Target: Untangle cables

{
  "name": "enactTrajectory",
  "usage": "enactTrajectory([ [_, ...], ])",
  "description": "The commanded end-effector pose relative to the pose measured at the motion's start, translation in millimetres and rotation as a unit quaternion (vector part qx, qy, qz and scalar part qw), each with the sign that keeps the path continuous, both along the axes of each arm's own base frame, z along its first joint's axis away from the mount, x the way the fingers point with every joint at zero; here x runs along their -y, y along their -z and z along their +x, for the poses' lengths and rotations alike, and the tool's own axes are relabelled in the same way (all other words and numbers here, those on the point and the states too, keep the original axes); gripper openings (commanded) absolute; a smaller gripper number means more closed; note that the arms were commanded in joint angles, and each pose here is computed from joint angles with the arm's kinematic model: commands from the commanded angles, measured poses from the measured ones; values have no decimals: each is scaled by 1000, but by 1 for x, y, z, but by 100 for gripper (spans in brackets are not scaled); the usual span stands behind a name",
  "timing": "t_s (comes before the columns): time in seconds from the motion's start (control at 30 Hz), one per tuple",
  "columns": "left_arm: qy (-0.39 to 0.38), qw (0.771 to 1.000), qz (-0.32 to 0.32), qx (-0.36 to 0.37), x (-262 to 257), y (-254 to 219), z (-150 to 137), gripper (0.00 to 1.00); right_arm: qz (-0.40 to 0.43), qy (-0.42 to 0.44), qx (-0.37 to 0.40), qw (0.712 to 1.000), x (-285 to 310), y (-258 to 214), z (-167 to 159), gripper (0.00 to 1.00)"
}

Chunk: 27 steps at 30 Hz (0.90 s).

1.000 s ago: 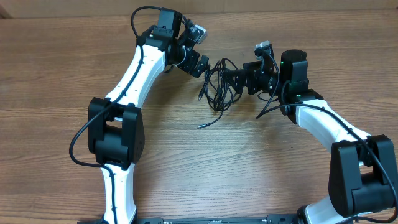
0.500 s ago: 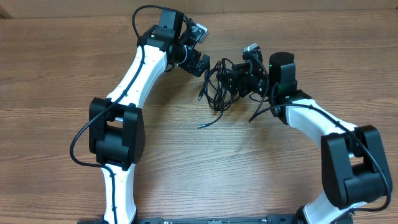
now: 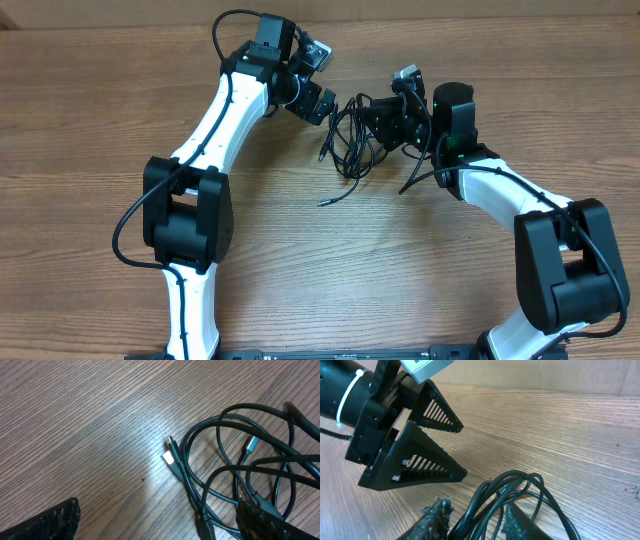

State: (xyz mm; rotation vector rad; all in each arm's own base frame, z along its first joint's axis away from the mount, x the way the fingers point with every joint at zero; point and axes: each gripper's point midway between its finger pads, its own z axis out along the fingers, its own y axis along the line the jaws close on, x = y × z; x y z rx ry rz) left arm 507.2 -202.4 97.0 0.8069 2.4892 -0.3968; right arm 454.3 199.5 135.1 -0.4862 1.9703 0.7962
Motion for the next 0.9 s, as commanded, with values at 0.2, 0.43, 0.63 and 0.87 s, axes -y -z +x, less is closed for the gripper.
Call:
enactTrajectory([
  [0.2,-3,1000,1,21,-3,-20,2,100,-3,2,6,1000,-1,-2,2,6],
  [0.43,-5,1000,1,20,-5,-20,2,100,9,-19,13,1000,-8,-8,-2,4],
  [0.63,-6,1000,2,16,-7,-19,1,100,103,-66,88,989,-5,-81,-4,4],
  [0.87,-4,1000,1,8,-6,-17,-2,99,160,-60,138,976,23,-139,-6,4],
])
